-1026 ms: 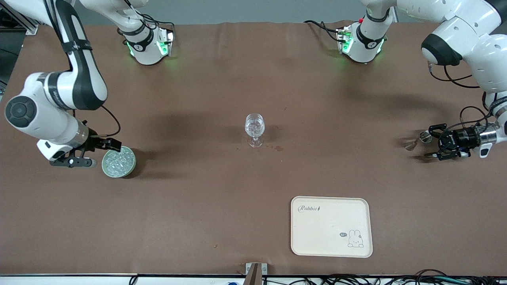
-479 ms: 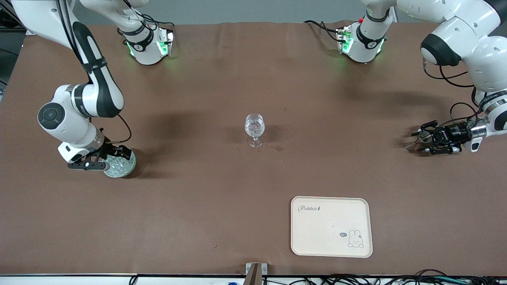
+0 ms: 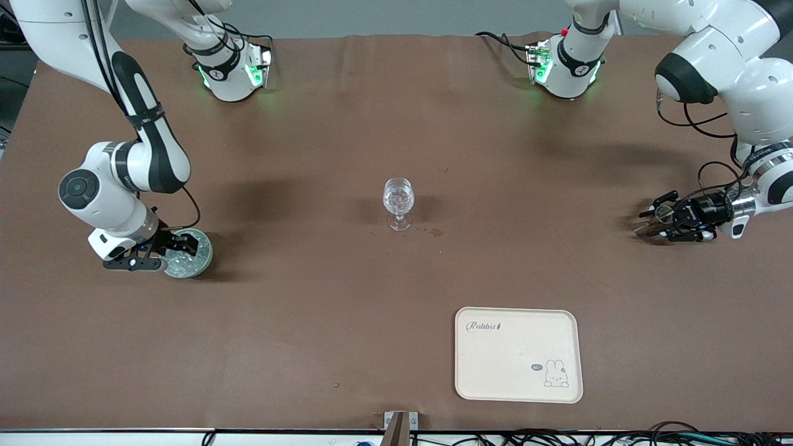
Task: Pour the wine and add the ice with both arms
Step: 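Lift the jigger with the left gripper while the right gripper lowers into ice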
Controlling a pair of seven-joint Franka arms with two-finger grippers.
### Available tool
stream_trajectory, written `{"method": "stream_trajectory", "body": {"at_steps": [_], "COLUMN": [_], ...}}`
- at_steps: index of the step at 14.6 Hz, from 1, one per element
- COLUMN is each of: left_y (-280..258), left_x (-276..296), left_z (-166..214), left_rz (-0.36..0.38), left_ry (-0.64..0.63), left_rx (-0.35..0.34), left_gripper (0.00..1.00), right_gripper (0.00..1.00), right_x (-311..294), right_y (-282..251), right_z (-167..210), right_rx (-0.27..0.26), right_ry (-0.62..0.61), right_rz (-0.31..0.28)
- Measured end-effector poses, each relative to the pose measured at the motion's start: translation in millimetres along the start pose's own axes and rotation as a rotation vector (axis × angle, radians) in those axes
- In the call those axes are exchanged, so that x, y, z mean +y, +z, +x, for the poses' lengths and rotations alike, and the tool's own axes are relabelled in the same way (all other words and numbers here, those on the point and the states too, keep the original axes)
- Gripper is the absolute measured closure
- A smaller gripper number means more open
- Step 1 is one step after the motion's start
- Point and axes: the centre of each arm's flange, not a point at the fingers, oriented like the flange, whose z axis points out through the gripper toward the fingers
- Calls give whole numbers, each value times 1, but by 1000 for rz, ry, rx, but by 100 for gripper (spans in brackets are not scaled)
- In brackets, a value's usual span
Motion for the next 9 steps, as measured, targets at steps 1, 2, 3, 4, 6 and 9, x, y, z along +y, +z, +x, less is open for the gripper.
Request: {"method": "stream_trajectory", "body": {"at_steps": [1,2,3,4,6,9], "left_y": [0,0,-1,-3,-14,-22], "left_x": [0,-1,-2,-4,-12,-17], "left_z": [0,-1,-2,-3,-3,-3], "left_rz": [0,1,1,-5,-36,-58], "left_ry": [0,0,-1,-4,-10,-14], "left_rx": [-2,-10,-23,-39,-82,-111], "left_gripper": [43,48,61,72,78,78], "right_gripper": [25,29,29,31,32,33], "right_x": [-1,-2,-3,-3,-3,-3], "right_y": [2,3,6,10,18,29], "right_z": [0,-1,-2,-3,-5,-8], "right_rx": [-3,-7,-12,-18,-33,-52], "right_ry": [-3,-4,-5,-6,-7,-7], "right_rz": [0,1,1,1,0,-1]}}
